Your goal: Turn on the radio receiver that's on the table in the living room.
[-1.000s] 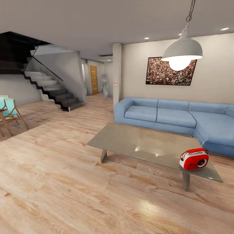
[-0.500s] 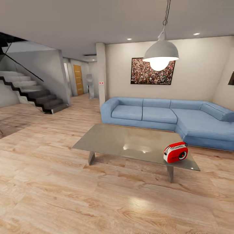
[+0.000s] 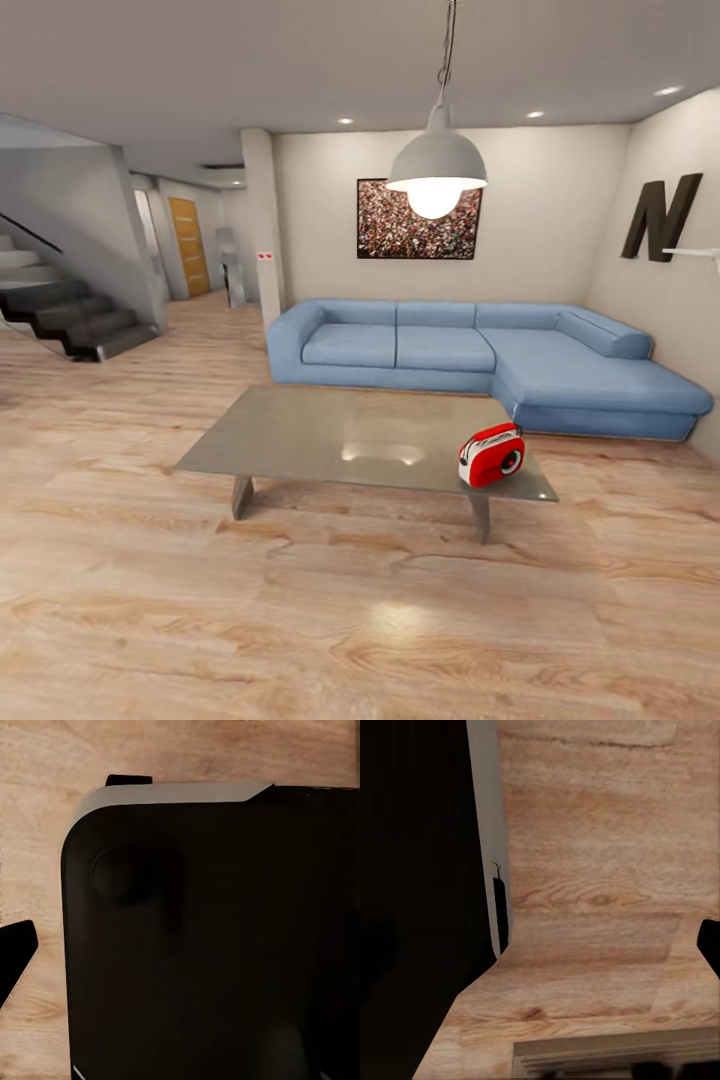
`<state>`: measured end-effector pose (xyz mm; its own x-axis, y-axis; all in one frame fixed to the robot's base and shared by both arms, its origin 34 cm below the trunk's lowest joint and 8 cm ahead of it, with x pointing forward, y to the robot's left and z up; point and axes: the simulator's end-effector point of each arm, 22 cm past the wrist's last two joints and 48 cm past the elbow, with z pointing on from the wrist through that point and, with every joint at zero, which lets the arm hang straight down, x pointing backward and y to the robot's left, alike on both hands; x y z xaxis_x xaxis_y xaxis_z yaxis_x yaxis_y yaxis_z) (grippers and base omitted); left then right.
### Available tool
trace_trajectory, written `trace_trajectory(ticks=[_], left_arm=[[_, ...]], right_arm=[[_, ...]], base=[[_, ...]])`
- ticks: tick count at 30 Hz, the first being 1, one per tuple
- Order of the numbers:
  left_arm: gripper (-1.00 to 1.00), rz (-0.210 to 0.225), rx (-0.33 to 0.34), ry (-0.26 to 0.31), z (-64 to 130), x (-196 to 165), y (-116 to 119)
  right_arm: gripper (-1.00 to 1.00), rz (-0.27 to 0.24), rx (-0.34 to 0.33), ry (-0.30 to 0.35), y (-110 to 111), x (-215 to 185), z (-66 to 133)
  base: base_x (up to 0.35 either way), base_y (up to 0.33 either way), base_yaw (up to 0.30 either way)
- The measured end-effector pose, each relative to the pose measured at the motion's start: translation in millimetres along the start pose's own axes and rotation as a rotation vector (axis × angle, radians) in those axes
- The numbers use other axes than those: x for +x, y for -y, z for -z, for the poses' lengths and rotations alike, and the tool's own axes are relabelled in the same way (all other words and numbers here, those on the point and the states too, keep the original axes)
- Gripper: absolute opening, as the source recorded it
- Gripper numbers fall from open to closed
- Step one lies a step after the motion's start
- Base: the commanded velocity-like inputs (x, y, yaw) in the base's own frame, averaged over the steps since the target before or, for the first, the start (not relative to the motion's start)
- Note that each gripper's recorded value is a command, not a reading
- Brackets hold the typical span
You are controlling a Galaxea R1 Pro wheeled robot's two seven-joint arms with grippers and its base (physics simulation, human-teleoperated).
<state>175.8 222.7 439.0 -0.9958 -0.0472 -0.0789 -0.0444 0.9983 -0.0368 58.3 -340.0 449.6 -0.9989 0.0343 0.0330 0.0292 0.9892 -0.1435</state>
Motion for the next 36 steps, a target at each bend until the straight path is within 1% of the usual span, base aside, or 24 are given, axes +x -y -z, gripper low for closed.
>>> trace_trajectory(ticks=[36], left_arm=[[1.0, 0.001, 0.003, 0.0, 0.0, 0.1, 2.3]], right_arm=[[1.0, 0.0, 0.0, 0.0, 0.0, -0.1, 0.0]], base=[[0.0, 0.0, -0.287]])
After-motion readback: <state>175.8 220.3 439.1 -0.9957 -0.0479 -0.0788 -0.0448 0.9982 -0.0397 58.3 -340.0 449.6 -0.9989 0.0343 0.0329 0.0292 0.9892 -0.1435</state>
